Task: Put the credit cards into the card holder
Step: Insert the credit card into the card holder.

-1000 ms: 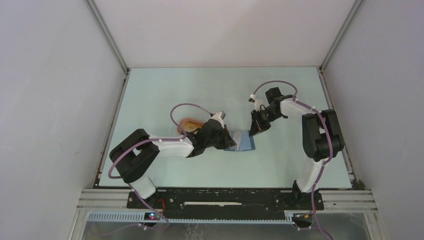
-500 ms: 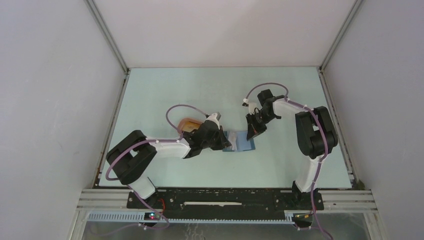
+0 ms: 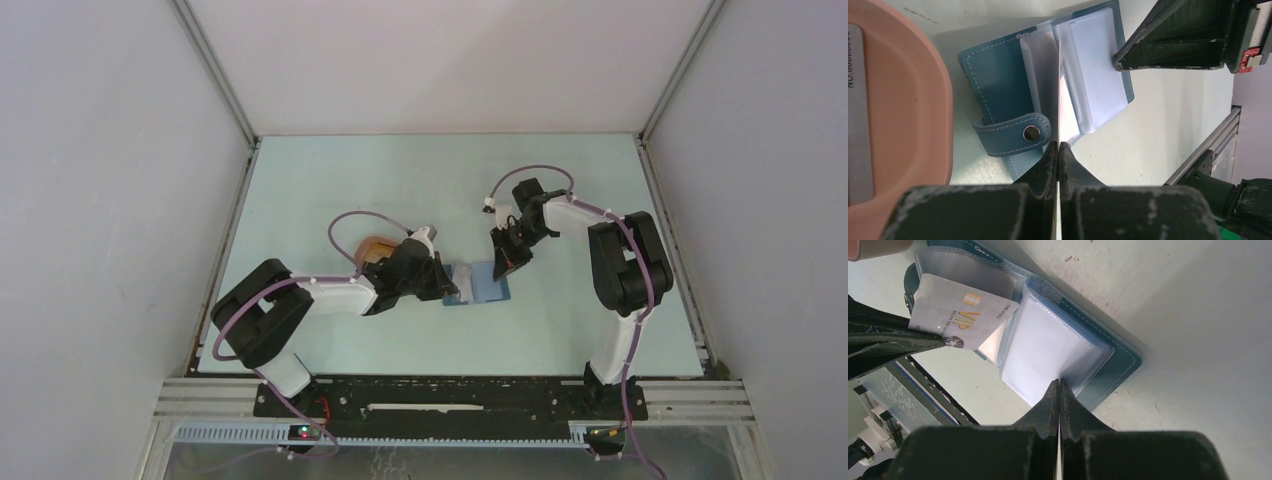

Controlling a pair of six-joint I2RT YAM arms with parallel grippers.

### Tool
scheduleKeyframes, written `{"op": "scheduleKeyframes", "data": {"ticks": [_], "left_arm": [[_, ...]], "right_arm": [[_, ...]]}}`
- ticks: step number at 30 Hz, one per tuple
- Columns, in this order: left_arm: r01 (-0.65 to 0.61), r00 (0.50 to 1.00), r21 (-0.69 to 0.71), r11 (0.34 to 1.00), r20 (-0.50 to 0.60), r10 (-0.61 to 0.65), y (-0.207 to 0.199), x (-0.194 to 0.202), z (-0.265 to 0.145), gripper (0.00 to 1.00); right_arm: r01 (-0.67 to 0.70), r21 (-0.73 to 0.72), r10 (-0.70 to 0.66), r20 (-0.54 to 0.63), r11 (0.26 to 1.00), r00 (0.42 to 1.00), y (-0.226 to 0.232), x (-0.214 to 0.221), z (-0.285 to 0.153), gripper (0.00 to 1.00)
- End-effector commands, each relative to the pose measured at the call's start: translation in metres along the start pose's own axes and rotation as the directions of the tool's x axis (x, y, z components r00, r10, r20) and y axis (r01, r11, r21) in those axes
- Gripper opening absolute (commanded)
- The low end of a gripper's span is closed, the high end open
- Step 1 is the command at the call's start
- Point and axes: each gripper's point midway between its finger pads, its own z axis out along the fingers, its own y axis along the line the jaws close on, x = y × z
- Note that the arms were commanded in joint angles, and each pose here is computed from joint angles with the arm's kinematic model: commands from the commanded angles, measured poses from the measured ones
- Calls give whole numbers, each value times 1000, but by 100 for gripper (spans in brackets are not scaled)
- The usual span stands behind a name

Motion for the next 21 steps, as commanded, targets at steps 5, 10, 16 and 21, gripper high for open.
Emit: {"op": "scheduleKeyframes", "data": {"ticks": [5,10,16,21], "left_arm": [[28,1000,107,994,-1,-28,-9,2,-2,0],[61,998,136,989,-7,-61,-8,4,-3,0],[103,995,162,981,-30,-99,-9,9,2,0],[125,992,186,975,-41,-119,-13,10,5,0]], "right_arm": [[26,17,-26,-3,1000,1000,-1,-7,1,0],[28,15,-27,-5,1000,1000,0,-7,0,0],[30,16,-30,-6,999,1000,0,-7,0,0],[30,14,-30,-6,999,1000,0,-7,0,0]]}}
